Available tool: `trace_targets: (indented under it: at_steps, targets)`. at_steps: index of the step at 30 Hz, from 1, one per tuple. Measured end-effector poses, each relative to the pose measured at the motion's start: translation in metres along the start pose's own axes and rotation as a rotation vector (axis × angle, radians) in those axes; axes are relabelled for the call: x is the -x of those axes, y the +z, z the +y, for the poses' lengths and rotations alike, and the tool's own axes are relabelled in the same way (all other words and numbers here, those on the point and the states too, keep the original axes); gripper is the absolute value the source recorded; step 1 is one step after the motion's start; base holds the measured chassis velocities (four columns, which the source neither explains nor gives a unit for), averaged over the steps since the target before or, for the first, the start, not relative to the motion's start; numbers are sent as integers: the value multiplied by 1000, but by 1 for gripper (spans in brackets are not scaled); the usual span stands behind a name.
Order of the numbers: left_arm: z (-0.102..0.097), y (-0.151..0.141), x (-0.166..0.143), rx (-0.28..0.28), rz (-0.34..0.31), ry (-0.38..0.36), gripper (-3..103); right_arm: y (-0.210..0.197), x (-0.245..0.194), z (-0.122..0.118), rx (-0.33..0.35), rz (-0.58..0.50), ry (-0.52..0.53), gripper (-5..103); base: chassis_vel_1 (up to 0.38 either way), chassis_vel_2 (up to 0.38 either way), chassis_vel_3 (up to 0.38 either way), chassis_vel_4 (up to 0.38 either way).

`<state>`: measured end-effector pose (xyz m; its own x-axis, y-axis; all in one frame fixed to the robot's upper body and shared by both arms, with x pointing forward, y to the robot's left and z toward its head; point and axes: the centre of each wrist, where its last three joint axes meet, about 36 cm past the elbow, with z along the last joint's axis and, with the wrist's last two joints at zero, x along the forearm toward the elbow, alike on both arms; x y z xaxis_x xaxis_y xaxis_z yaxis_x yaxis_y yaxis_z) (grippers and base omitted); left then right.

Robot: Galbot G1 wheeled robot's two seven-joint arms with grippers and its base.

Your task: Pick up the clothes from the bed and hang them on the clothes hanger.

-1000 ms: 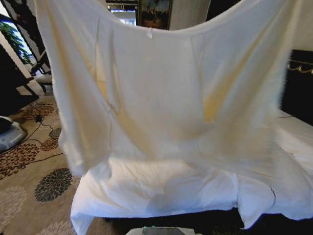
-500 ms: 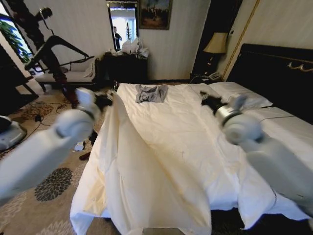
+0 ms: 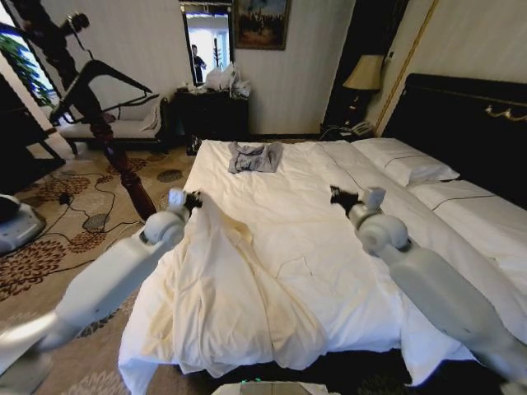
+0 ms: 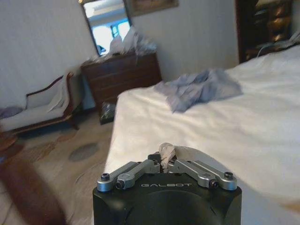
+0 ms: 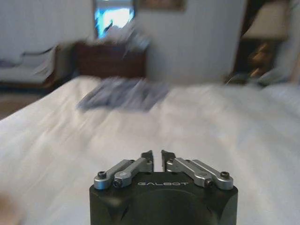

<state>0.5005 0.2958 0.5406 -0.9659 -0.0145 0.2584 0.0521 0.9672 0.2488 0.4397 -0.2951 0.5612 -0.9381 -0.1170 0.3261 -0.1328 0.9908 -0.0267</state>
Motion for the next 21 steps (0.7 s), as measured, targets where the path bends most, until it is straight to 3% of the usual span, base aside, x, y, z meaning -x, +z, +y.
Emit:
trace_targets:
  at_steps: [1,3,7,9,10,12,15,16,17,21]
  targets:
    - [4,6,-7,3,6,-8,2,11,-14,8,-12,55,-35,17,0,0,0,0]
    - [5,8,-10,4,8,-8,2,17,-21,12,-20,79,-48,17,0,0,0,0]
    - [6,21,-28,25,13,-2,2,55,-46,26,-47,229,-101,38,0,0,0,0]
    - [6,22,-30,26,13,-2,2,58,-47,26,-44,242,-103,38,0,0,0,0]
    - [7,27,-34,37,17,-5,2,70,-52,25,-26,314,-118,49,0,0,0,0]
    - [9,32,-36,44,21,-12,2,85,-64,22,-33,407,-136,55,0,0,0,0]
    - [9,34,-36,45,21,-14,2,94,-75,18,-65,465,-149,60,0,0,0,0]
    - [9,34,-36,43,21,-13,2,101,-82,13,-100,505,-154,71,0,0,0,0]
    - [8,35,-36,42,20,-11,2,104,-85,11,-116,530,-156,71,0,0,0,0]
    - [5,35,-36,38,20,-5,2,110,-94,9,-115,590,-168,88,0,0,0,0]
